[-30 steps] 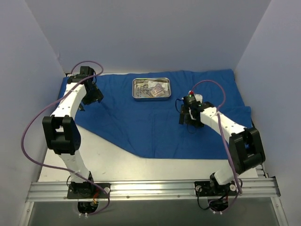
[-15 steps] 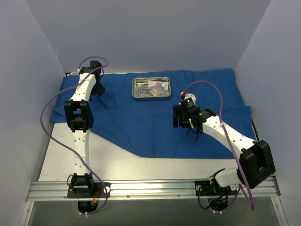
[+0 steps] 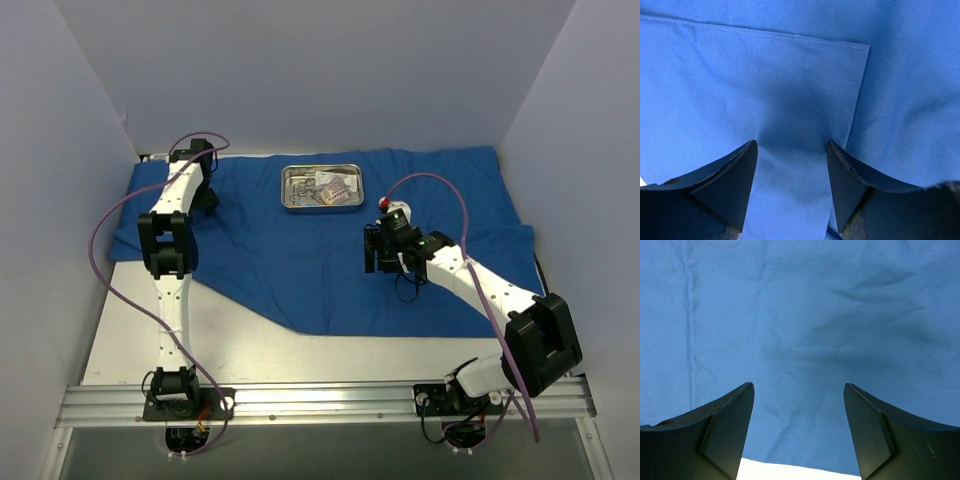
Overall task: Open and lay out the surgical kit
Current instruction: Smooth out the surgical kit at the center of the board.
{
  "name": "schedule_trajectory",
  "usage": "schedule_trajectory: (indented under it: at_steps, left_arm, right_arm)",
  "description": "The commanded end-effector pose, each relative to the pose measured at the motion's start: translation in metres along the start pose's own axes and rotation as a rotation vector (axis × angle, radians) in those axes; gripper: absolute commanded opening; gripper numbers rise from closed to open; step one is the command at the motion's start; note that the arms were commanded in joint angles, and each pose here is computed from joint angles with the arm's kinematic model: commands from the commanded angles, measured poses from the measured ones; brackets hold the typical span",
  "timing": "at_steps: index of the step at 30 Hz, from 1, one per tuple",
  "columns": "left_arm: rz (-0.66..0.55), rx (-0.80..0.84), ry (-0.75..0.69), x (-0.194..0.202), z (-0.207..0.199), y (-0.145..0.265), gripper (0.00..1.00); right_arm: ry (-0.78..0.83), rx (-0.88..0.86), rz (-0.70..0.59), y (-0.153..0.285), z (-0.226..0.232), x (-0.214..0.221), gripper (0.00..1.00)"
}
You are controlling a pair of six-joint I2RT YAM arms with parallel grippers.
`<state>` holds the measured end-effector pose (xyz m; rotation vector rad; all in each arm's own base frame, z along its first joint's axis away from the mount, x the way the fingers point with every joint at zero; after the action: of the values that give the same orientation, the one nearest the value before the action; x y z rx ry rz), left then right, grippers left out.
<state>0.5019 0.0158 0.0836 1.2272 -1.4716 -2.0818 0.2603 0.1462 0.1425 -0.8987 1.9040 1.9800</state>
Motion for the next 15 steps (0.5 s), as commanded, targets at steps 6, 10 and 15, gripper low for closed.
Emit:
schedule_trajectory:
  at_steps: [6, 10, 15]
  left_arm:
    - [-0.026, 0.051, -0.002, -0.009, -0.007, 0.008, 0.75]
    - [-0.074, 0.109, 0.054, -0.018, -0.011, 0.024, 0.76]
    - [-0.119, 0.148, 0.099, -0.028, -0.016, 0.033, 0.76]
  right_arm:
    - [0.017, -0.016, 0.018, -0.004, 0.004, 0.007, 0.68]
    - [0.016, -0.014, 0.023, -0.005, 0.005, 0.008, 0.68]
    - [0.012, -0.006, 0.029, -0.005, 0.005, 0.009, 0.67]
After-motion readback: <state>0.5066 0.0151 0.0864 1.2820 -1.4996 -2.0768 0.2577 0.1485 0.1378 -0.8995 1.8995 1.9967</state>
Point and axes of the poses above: each gripper's point midway between its finger pads, its own y axis back along the fingers, its own z axis along the line the jaws close on, x = y × z, the point moved 6 cm from there along y, back along the fingers, and after that the axes turned 12 degrees about y, right-handed, at the moved point
